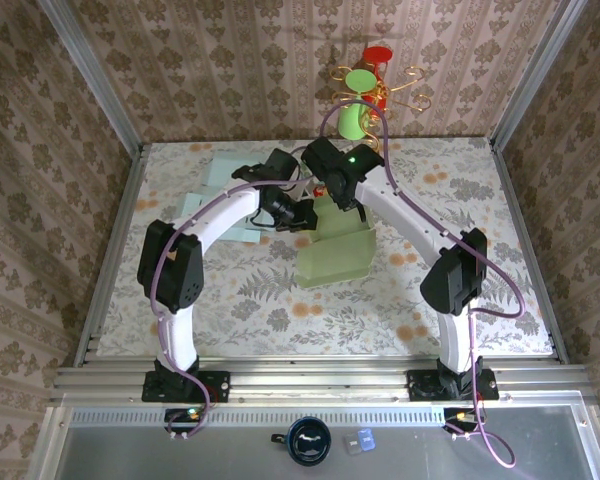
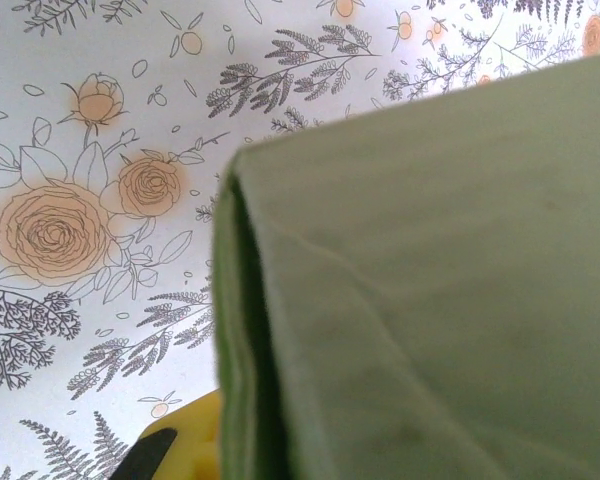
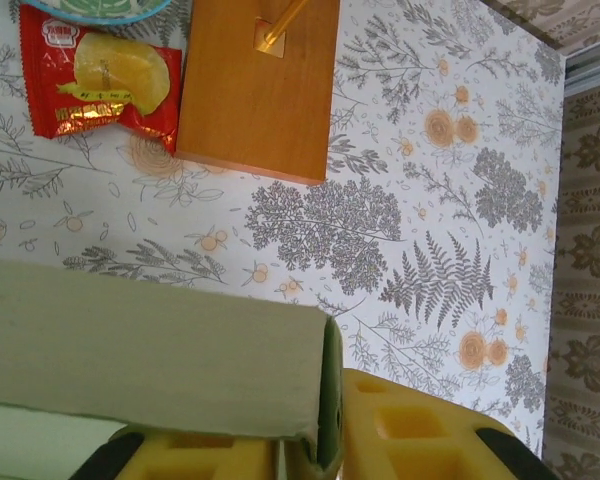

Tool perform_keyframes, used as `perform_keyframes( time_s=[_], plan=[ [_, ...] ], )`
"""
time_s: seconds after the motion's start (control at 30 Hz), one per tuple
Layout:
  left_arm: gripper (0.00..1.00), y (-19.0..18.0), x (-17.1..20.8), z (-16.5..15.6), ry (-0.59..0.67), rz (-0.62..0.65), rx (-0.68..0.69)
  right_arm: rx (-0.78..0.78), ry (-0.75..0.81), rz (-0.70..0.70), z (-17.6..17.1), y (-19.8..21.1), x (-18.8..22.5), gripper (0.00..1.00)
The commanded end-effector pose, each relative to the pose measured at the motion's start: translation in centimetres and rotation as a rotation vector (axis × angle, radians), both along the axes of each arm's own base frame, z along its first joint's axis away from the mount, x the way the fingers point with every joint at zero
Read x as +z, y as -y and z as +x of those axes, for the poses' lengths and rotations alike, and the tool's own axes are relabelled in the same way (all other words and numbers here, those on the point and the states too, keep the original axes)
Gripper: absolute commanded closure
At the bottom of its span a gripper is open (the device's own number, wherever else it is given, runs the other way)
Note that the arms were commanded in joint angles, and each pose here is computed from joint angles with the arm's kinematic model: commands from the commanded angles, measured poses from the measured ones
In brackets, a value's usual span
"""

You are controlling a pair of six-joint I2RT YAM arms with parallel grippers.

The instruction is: Fold the paper box

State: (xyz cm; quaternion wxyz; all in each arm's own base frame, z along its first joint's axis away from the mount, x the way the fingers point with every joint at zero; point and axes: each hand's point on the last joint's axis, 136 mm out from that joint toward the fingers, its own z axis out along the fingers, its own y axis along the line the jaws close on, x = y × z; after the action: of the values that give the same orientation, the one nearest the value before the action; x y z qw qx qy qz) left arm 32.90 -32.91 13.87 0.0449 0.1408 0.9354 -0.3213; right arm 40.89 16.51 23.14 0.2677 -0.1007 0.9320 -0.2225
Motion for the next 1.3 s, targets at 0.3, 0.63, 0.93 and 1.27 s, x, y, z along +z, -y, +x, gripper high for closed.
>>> perform_keyframes(
  time_s=[0.3, 0.63, 0.93, 1.27],
  plan=[
    [1.00, 0.3, 0.9, -0.6, 0.009, 0.025, -0.029, -0.031, 0.028, -0.109, 0.9, 1.3, 0.4, 0.94],
    [1.00, 0.1, 0.7, -0.7, 0.000, 0.057, 0.002, -0.031, 0.047, -0.122, 0.4, 1.5, 1.1, 0.70],
    [1.00, 0.0, 0.9, -0.7, 0.001, 0.066, 0.015, -0.056, 0.041, -0.135, -0.3, 2.2, 0.2, 1.00],
    [1.00, -0.3, 0.7, -0.6, -0.004, 0.092, 0.046, -0.022, 0.032, 0.112, -2.8, 0.7, 0.7, 0.54]
  ],
)
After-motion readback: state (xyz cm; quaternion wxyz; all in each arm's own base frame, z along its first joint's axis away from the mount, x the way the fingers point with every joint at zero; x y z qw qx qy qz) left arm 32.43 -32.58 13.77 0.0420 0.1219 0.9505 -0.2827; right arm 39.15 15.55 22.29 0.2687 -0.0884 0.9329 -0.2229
